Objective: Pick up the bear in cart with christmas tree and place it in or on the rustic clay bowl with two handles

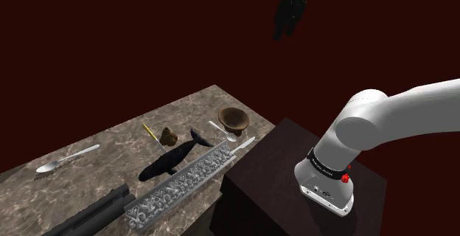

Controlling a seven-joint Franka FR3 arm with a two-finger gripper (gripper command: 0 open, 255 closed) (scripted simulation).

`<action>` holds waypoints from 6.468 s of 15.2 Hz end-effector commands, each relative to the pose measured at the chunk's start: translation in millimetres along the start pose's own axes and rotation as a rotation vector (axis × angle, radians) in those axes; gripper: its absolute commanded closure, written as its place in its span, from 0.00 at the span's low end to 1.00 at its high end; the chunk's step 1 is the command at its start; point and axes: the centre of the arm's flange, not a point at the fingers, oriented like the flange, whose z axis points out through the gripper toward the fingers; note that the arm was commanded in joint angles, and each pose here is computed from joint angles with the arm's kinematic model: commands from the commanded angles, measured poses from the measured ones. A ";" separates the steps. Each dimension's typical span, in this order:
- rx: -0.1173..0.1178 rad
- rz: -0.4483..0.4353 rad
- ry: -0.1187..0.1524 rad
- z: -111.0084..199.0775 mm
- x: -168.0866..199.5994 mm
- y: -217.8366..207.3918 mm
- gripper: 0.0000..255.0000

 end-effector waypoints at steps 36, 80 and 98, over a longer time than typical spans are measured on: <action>0.075 -0.211 -0.047 381.4 240.0 -108.2 0.00; 0.101 -0.283 -0.062 519.1 307.7 -166.8 1.00; 0.101 -0.283 -0.062 424.1 306.6 -168.9 1.00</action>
